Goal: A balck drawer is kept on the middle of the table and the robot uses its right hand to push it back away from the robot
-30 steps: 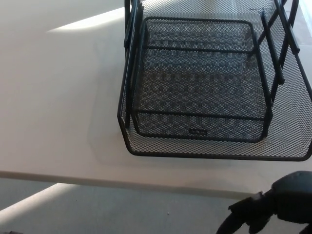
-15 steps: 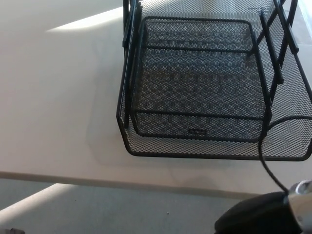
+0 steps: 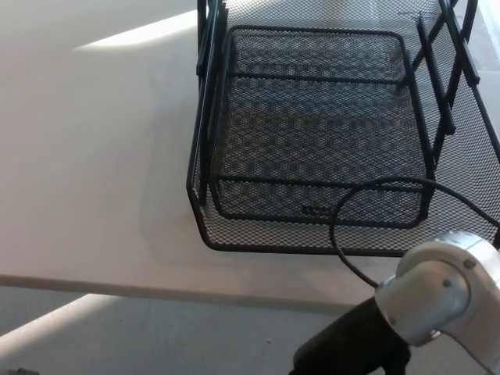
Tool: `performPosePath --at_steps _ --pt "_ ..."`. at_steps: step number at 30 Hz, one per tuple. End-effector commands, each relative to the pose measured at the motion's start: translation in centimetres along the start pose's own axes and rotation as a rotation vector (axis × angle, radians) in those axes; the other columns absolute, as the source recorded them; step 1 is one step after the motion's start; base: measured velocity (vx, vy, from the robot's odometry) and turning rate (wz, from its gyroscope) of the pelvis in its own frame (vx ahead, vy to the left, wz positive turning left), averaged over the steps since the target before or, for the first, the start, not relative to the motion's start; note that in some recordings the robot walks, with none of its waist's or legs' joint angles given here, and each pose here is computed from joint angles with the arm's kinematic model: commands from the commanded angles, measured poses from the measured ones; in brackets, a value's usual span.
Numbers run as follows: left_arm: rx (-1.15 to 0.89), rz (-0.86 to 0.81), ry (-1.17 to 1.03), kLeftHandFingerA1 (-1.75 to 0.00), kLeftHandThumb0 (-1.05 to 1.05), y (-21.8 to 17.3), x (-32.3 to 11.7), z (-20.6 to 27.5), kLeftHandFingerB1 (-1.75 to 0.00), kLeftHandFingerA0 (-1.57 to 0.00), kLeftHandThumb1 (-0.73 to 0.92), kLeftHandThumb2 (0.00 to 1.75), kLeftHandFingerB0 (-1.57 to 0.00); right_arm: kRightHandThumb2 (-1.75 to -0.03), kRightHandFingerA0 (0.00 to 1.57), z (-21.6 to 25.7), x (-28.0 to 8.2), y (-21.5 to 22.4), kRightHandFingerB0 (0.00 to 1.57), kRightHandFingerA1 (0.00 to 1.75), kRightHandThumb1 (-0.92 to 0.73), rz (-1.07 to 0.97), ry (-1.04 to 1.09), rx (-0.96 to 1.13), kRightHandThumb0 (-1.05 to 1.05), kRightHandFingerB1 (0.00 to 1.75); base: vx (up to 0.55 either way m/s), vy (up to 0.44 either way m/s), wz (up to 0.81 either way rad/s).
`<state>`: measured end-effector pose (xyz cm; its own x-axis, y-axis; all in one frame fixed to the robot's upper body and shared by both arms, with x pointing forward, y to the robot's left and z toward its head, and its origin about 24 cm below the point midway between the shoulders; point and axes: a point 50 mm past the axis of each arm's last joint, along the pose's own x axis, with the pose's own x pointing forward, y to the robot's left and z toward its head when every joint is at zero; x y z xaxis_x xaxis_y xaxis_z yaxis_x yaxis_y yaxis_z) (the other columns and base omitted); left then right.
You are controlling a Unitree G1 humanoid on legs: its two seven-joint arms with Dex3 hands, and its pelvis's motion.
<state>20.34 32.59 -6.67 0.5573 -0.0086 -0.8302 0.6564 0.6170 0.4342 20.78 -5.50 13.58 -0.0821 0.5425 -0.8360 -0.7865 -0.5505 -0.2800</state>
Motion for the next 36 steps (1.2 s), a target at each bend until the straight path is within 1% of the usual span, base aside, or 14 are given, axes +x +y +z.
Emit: performPosePath --at_steps 1,5,6,12,16,19,27,31,32,35,36 --pt "0.029 -0.015 -0.002 -0.39 -0.56 0.1 -0.3 -0.3 -0.33 -0.51 0.75 0.63 -0.34 -0.64 0.5 0.1 -0.5 -1.6 0.39 0.44 -0.78 0.022 0.029 0.084 -0.47 0.37 0.0 0.0 0.0" --pt "0.031 -0.019 -0.001 -0.39 -0.58 0.1 -0.2 -0.3 -0.33 -0.49 0.71 0.63 -0.31 -0.64 0.51 0.4 -1.3 -2.8 0.4 0.44 -0.79 -0.007 0.043 0.078 -0.46 0.37 0.0 0.0 0.0" --pt "0.032 -0.02 -0.002 -0.39 -0.56 0.1 -0.2 -0.2 -0.33 -0.5 0.75 0.63 -0.34 -0.64 0.5 0.5 -1.7 -3.4 0.4 0.43 -0.79 -0.019 0.053 0.071 -0.47 0.37 0.0 0.0 0.0" --pt "0.028 -0.018 0.006 -0.39 -0.55 0.2 -0.1 -0.2 -0.33 -0.51 0.75 0.63 -0.34 -0.64 0.5 0.6 -3.7 -5.4 0.38 0.43 -0.8 -0.079 0.094 0.071 -0.46 0.36 0.0 0.0 0.0" --pt "0.033 -0.019 0.005 -0.39 -0.55 0.1 -0.2 -0.2 -0.33 -0.52 0.75 0.63 -0.34 -0.64 0.5 0.0 -4.2 -6.0 0.37 0.44 -0.8 -0.104 0.121 0.09 -0.47 0.37 0.0 0.0 0.0" --pt "0.034 -0.018 0.001 -0.39 -0.56 0.1 -0.2 -0.2 -0.33 -0.52 0.75 0.63 -0.34 -0.64 0.51 -1.1 -4.4 -6.5 0.32 0.44 -0.81 -0.129 0.165 0.115 -0.44 0.35 0.0 0.0 0.0" --pt "0.029 -0.019 0.002 -0.39 -0.56 0.0 -0.2 -0.3 -0.33 -0.51 0.74 0.63 -0.35 -0.64 0.51 -4.2 -4.1 -7.6 0.36 0.46 -0.81 -0.168 0.259 0.135 -0.44 0.38 0.0 0.0 0.0" --pt "0.03 -0.019 0.002 -0.39 -0.56 -0.1 -0.2 -0.4 -0.33 -0.53 0.75 0.63 -0.36 -0.64 0.53 -6.2 -4.9 -8.7 0.38 0.46 -0.79 -0.216 0.314 0.192 -0.47 0.37 0.0 0.0 0.0" --pt "0.027 -0.019 0.003 -0.39 -0.56 -0.1 -0.2 -0.4 -0.33 -0.51 0.74 0.63 -0.35 -0.64 0.53 -6.6 -5.1 -8.9 0.37 0.45 -0.79 -0.224 0.32 0.203 -0.47 0.37 0.0 0.0 0.0" --pt "0.025 -0.016 0.007 -0.39 -0.55 -0.1 -0.2 -0.4 -0.33 -0.51 0.74 0.63 -0.35 -0.63 0.55 -7.8 -5.6 -9.6 0.37 0.46 -0.78 -0.253 0.327 0.248 -0.47 0.38 0.0 0.0 0.0" --pt "0.027 -0.017 0.005 -0.4 -0.55 -0.1 -0.2 -0.4 -0.33 -0.52 0.75 0.63 -0.36 -0.64 0.56 -8.2 -5.8 -9.8 0.4 0.45 -0.8 -0.264 0.336 0.262 -0.48 0.37 0.0 0.0 0.0"
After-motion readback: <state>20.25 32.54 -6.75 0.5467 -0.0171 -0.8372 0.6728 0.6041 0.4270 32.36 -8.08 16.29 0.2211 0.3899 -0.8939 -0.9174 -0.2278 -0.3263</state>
